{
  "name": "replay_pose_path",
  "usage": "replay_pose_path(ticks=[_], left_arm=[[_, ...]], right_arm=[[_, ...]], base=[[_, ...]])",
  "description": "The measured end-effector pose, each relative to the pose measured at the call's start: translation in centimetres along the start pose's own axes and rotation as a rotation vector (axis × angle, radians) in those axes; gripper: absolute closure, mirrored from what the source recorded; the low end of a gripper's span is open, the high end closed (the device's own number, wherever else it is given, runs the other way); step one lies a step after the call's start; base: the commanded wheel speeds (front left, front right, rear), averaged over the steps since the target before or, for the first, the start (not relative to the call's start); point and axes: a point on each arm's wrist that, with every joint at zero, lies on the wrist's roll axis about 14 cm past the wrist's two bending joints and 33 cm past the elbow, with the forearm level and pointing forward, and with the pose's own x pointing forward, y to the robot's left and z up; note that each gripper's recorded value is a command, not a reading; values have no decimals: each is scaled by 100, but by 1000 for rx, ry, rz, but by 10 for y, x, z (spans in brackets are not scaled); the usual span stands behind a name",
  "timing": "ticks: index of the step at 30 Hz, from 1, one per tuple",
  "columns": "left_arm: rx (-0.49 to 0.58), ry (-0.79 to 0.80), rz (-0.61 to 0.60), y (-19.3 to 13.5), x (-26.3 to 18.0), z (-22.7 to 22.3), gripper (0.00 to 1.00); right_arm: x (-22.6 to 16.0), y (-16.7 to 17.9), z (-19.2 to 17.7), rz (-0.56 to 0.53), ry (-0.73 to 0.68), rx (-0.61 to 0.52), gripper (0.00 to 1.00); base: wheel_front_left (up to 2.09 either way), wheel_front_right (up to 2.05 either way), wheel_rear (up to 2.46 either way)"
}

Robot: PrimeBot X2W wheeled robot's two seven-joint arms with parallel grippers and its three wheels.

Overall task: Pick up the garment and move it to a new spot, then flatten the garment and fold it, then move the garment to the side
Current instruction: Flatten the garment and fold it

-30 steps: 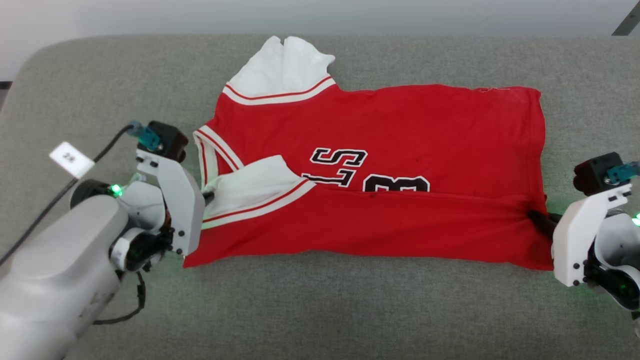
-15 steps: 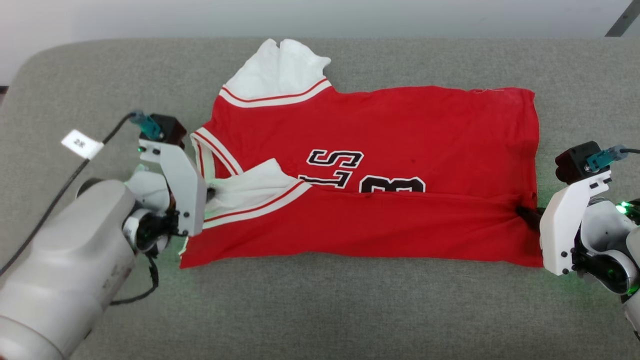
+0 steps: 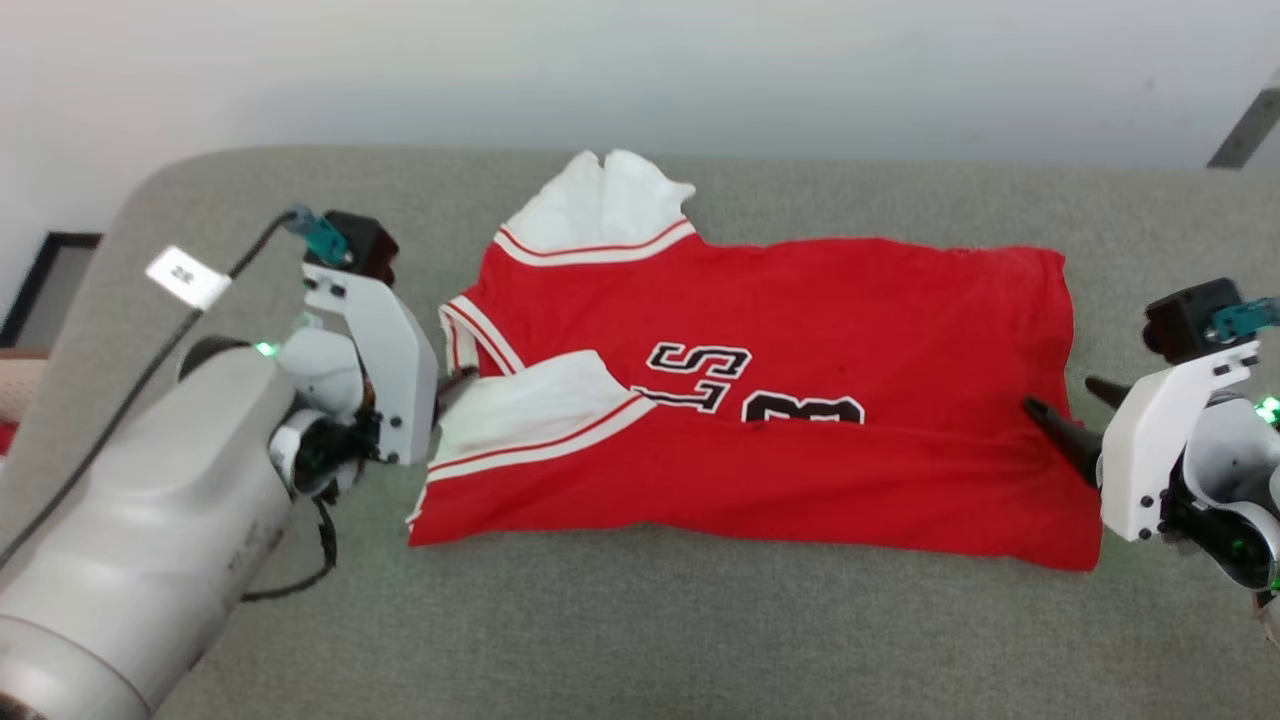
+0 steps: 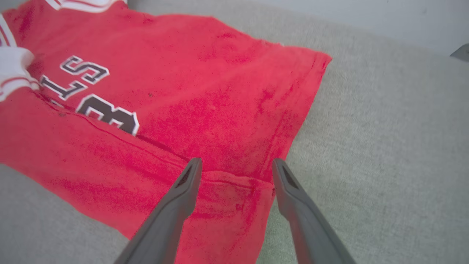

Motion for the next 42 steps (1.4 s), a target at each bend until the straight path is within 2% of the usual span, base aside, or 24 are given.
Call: replay_pose_path(ticks=[5, 12, 19, 25, 31, 32, 33, 34, 42], left_arm=[[-15, 24, -19, -6, -18, -14, 0], [-38, 128, -9, -9, -25, -50, 0], [-76, 178, -5, -10, -14, -69, 0], [-116, 249, 3, -8, -1, -87, 0], [-169, 326, 3, -10, 9, -103, 0], [-179, 335, 2, -9, 10, -105, 11], [-185, 341, 1, -9, 11, -106, 58], [-187, 345, -8, -10, 11, -107, 100], [-200, 336, -28, -8, 17, -106, 100]], right_arm=[[-20, 5, 48, -16, -229, -24, 0], [-56, 17, 77, -34, -443, -30, 0], [-90, 25, 80, -68, -577, -36, 0], [-120, 21, 77, -140, -686, -4, 0], [-134, 11, 56, -215, -661, 54, 0], [-134, 11, 50, -219, -641, 61, 0], [-132, 12, 44, -218, -612, 71, 0], [-130, 15, 36, -210, -576, 73, 0], [-111, 17, -8, -181, -333, 150, 0]], base=[[0, 0, 0], [0, 0, 0], [0, 0, 0], [0, 0, 0], [0, 0, 0], [0, 0, 0], [0, 0, 0], [0, 0, 0], [0, 0, 0]])
